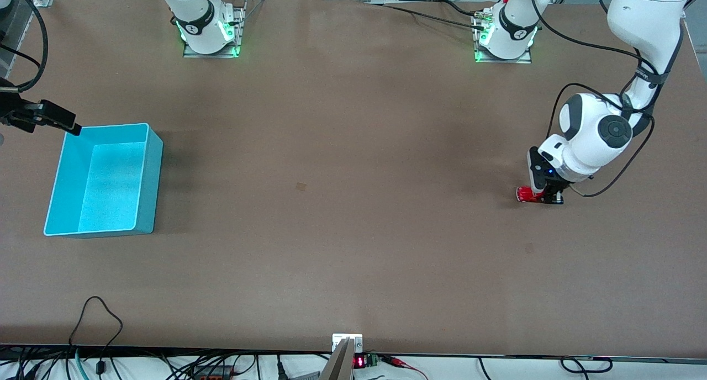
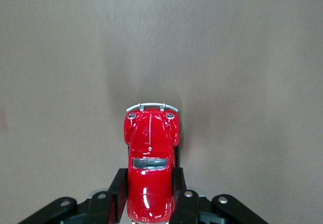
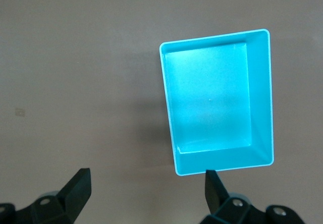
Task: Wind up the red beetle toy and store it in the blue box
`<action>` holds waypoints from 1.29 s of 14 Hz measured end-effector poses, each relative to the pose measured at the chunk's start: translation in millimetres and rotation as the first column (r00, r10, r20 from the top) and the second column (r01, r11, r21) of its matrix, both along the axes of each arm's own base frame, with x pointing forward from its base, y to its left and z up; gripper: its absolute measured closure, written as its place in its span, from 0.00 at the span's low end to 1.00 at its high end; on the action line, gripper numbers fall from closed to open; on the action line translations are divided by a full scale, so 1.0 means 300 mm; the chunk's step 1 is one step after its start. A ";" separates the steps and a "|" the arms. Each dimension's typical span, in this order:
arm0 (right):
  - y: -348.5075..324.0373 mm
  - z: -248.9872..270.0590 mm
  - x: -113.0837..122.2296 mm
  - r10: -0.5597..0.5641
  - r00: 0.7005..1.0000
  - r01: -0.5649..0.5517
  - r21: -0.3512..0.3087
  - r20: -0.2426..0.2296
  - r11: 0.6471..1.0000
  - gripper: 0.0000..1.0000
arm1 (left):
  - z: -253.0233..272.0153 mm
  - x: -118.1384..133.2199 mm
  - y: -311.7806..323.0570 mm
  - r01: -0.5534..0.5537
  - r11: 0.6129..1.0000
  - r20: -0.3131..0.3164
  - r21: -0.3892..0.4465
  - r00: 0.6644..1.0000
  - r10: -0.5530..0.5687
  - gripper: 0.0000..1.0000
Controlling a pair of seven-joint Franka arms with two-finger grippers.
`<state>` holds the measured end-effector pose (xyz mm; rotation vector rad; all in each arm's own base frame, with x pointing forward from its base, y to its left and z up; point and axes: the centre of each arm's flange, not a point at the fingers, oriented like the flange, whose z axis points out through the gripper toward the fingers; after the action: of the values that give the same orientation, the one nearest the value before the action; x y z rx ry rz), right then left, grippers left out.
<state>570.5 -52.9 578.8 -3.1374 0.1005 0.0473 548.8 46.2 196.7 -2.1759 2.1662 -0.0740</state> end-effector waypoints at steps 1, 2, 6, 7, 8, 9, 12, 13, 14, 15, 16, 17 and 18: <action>0.000 0.000 0.000 0.000 1.000 0.000 0.000 0.000 1.000 0.00 | 0.000 0.000 0.054 -0.002 1.000 0.001 0.003 1.000 0.002 0.60; 0.000 -0.001 0.000 0.000 1.000 0.000 0.000 0.000 1.000 0.00 | 0.000 -0.002 0.119 -0.004 1.000 0.003 0.006 1.000 0.003 0.60; -0.001 -0.003 0.001 0.000 1.000 0.000 0.000 -0.001 1.000 0.00 | 0.000 -0.024 0.407 -0.025 1.000 0.015 0.019 1.000 0.025 0.60; -0.001 -0.004 0.002 0.000 1.000 0.000 0.000 -0.001 1.000 0.00 | 0.000 -0.033 0.467 -0.025 0.999 0.018 0.022 1.000 0.025 0.60; -0.001 -0.004 0.002 0.000 1.000 0.000 0.000 -0.002 1.000 0.00 | 0.001 -0.038 0.507 -0.027 0.999 0.021 0.024 0.999 0.026 0.60; -0.001 -0.005 0.003 -0.001 1.000 0.001 0.000 -0.002 1.000 0.00 | -0.001 -0.042 0.536 -0.032 0.999 0.022 0.025 0.999 0.031 0.60; -0.001 -0.007 0.003 -0.001 1.000 0.001 0.000 -0.002 1.000 0.00 | -0.001 -0.048 0.595 -0.037 0.999 0.027 0.028 0.999 0.036 0.60; -0.001 -0.007 0.003 -0.001 1.000 0.001 0.000 -0.002 1.000 0.00 | -0.001 -0.048 0.600 -0.036 0.999 0.027 0.028 0.999 0.036 0.60; -0.001 -0.007 0.003 -0.001 1.000 0.001 0.000 -0.002 1.000 0.00 | -0.001 -0.048 0.600 -0.035 0.999 0.027 0.028 0.999 0.034 0.60; -0.001 -0.007 0.003 -0.001 1.000 0.001 0.000 -0.002 1.000 0.00 | -0.001 -0.048 0.600 -0.034 0.999 0.026 0.028 0.999 0.033 0.60; -0.001 -0.007 0.003 -0.001 1.000 0.001 0.000 -0.002 1.000 0.00 | -0.001 -0.047 0.600 -0.032 0.999 0.026 0.028 0.999 0.031 0.60; -0.001 -0.007 0.003 -0.001 1.000 0.001 0.000 -0.002 1.000 0.00 | -0.008 -0.049 0.598 -0.027 0.999 0.022 0.026 0.999 0.027 0.55; -0.001 -0.007 0.004 -0.001 1.000 0.001 0.000 -0.002 1.000 0.00 | -0.024 -0.050 0.591 -0.018 1.000 0.016 0.022 1.000 0.018 0.45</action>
<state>571.6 -53.3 576.8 -3.1375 0.1017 0.0509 533.9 223.5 189.7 -2.1754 2.1285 -0.0655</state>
